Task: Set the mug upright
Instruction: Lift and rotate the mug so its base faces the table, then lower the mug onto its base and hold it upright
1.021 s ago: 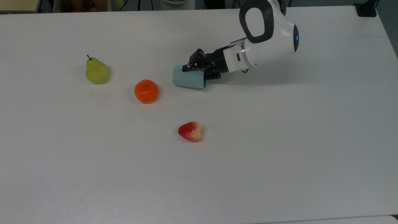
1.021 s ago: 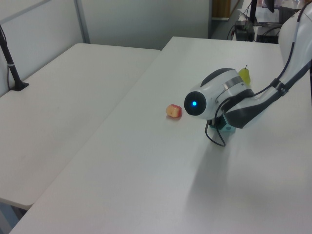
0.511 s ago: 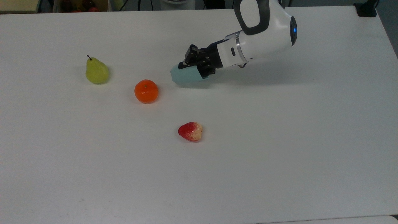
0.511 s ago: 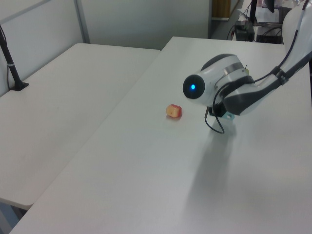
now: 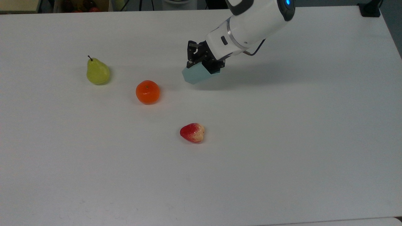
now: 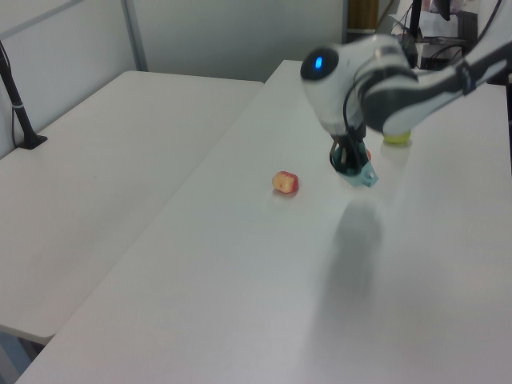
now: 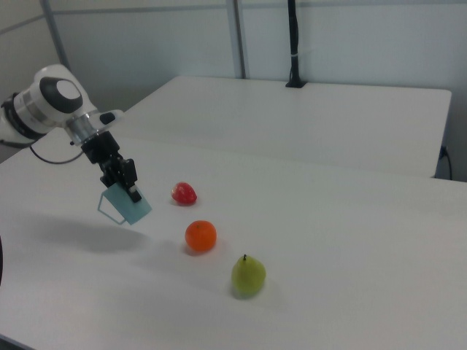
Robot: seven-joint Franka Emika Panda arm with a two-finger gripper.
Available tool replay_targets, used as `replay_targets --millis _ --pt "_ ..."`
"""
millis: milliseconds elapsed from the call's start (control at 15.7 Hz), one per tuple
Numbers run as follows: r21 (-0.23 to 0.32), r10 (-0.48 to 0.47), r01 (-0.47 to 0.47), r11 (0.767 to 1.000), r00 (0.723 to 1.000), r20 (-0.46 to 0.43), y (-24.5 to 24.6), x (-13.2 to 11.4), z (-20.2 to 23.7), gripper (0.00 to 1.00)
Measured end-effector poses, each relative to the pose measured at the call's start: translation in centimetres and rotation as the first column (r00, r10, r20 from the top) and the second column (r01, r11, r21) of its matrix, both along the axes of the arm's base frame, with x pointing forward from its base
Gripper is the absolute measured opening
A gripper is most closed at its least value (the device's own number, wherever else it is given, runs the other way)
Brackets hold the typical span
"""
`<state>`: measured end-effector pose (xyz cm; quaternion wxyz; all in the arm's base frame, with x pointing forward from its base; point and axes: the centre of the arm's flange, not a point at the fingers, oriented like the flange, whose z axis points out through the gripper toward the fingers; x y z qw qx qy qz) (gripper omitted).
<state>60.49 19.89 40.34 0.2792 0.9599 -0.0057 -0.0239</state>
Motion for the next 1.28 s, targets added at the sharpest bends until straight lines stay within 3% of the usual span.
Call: replay_targets --millis 191,383,574,894,1149,1277 --pt "0.214 0.085 -0.076 0.974 0.996 -0.035 -1.2 0.7 2.2 0.09" --pt "0.347 0.205 -0.176 0.921 0.977 -0.049 -1.3 1.3 1.5 0.09" --pt "0.41 0.343 -0.298 0.862 0.938 -0.039 -1.5 1.8 -1.4 0.09" --pt "0.541 0.465 -0.362 0.759 0.883 -0.063 -3.1 2.4 -5.4 0.09" --pt "0.557 0.481 -0.374 0.742 0.875 -0.053 -3.7 2.7 -5.1 0.13" --pt "0.556 0.481 -0.377 0.741 0.875 -0.047 -3.7 2.8 -4.8 0.3"
